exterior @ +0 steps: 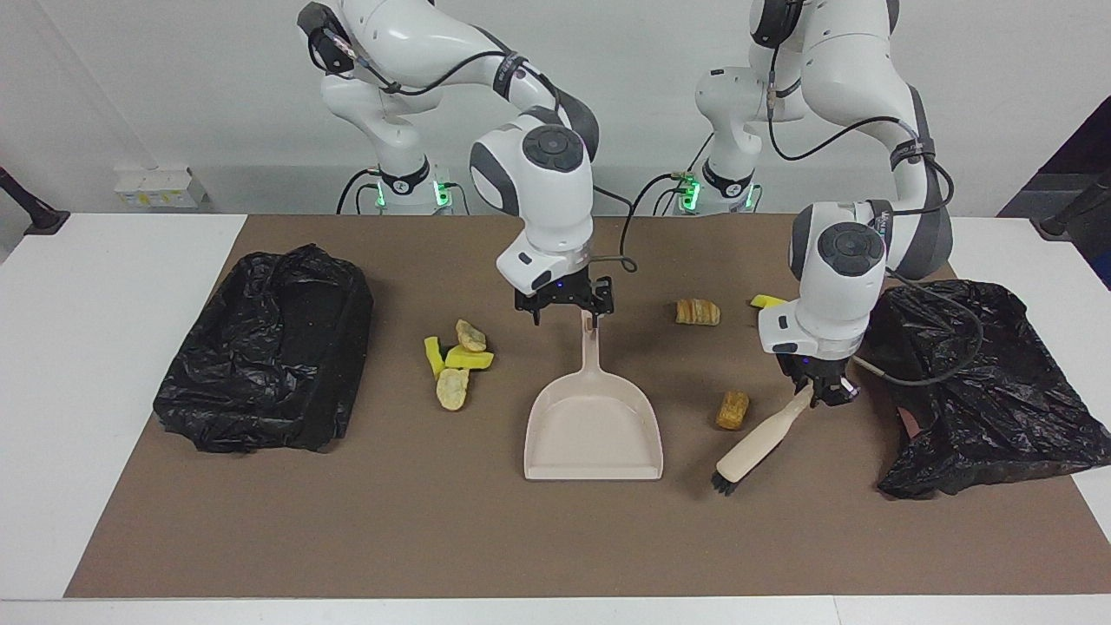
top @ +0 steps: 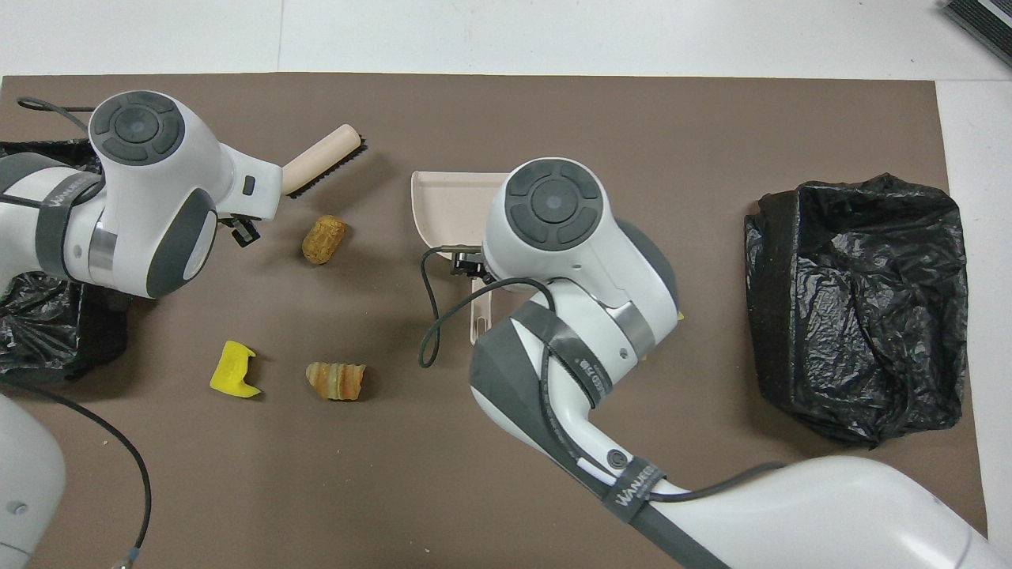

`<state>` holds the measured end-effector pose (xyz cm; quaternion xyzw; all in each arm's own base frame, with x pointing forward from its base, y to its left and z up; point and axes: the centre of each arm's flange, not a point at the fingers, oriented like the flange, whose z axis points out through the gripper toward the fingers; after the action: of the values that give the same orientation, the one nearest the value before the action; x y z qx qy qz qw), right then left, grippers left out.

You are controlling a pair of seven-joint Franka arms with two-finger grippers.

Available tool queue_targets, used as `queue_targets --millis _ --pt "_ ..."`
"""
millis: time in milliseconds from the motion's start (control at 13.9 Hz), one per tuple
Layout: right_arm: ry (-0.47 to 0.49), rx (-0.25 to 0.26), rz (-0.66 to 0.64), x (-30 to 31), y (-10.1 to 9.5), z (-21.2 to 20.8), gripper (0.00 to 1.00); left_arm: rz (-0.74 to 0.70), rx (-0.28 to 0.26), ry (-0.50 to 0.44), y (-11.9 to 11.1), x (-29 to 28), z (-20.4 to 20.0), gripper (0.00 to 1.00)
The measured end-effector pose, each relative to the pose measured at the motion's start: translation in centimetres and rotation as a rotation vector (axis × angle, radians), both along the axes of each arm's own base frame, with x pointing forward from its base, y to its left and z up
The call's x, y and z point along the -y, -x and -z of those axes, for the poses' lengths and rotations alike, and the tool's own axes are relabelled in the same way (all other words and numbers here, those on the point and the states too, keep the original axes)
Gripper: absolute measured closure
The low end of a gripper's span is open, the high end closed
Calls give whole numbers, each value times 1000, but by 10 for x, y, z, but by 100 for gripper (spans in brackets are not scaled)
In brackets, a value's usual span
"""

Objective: Sweep and dump trash in bin
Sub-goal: 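Sweep the brush toward the dustpan while the right gripper lowers the dustpan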

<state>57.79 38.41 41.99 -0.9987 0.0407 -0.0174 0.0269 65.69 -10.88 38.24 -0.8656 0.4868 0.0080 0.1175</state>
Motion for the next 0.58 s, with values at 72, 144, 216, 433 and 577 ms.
queue_targets --millis 72,144,216,433,577 --pt "13 3 -23 -11 2 16 0 14 -2 -2 -1 -2 2 74" --pt "26 0 -43 -18 5 27 0 42 -10 -5 -1 -5 4 74" --pt "32 -7 -55 -22 7 35 0 99 -21 -10 -2 -8 6 74" --pt "45 -23 -76 -27 15 48 0 278 -51 -20 3 -14 23 74" --pt "44 -23 -85 -29 18 54 0 312 -81 -23 13 -16 34 74"
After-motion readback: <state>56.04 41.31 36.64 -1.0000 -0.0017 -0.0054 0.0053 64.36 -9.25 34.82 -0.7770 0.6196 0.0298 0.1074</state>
